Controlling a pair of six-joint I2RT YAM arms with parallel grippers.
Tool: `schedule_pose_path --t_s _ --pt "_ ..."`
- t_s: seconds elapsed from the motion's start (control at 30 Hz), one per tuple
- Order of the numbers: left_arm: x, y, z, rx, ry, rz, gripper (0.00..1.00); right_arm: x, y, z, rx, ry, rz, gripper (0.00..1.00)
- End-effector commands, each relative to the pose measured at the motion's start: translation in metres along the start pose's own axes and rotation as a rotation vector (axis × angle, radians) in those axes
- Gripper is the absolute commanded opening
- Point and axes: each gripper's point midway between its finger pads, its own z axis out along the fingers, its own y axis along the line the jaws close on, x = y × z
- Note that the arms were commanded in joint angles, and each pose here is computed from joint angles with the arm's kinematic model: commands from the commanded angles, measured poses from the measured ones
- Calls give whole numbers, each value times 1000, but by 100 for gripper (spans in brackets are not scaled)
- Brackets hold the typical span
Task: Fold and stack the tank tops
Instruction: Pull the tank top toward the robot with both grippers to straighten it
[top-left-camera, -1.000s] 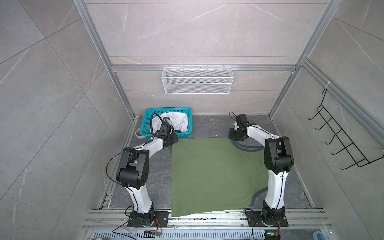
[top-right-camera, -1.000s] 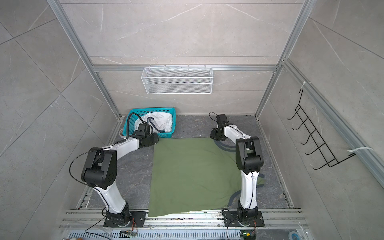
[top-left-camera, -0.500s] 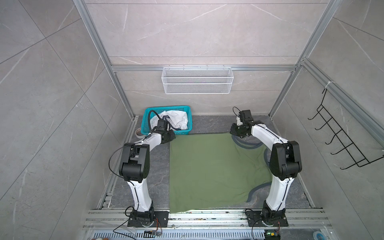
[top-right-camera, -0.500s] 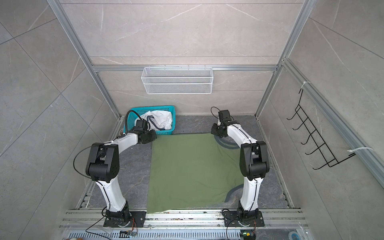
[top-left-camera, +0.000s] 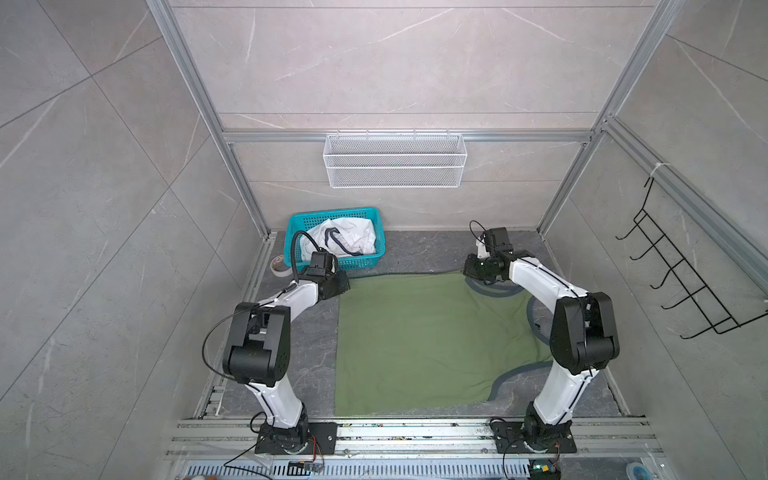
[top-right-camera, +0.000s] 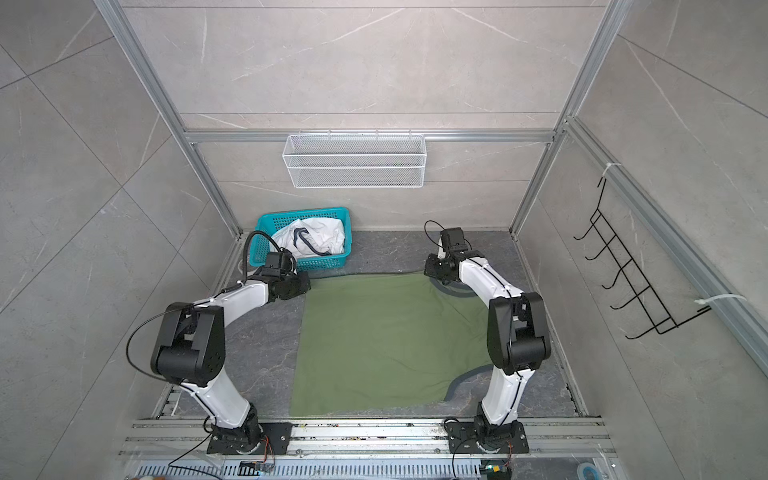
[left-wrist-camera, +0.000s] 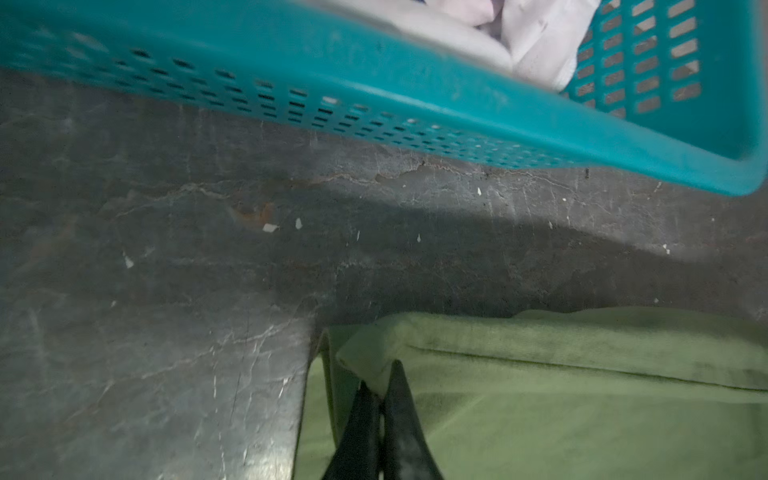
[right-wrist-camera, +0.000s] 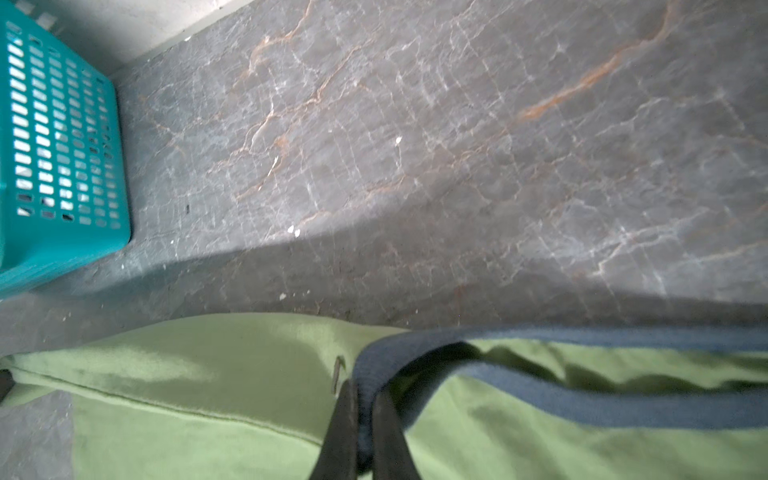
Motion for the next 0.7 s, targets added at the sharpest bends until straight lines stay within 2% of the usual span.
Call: schedule_pose_path --t_s 0.0,0.27,0.53,0.67 --pt "-22 -21 -23 89 -106 21 0 7 7 -12 -35 -24 -6 2" --pt "2 -17 -49 116 -127 12 0 49 -2 -24 -35 -3 6 3" --pt "49 -3 -84 116 -124 -37 0 81 -14 -49 -27 -6 19 4" --pt "79 1 -87 145 -91 -86 1 106 -18 -54 -50 15 50 5"
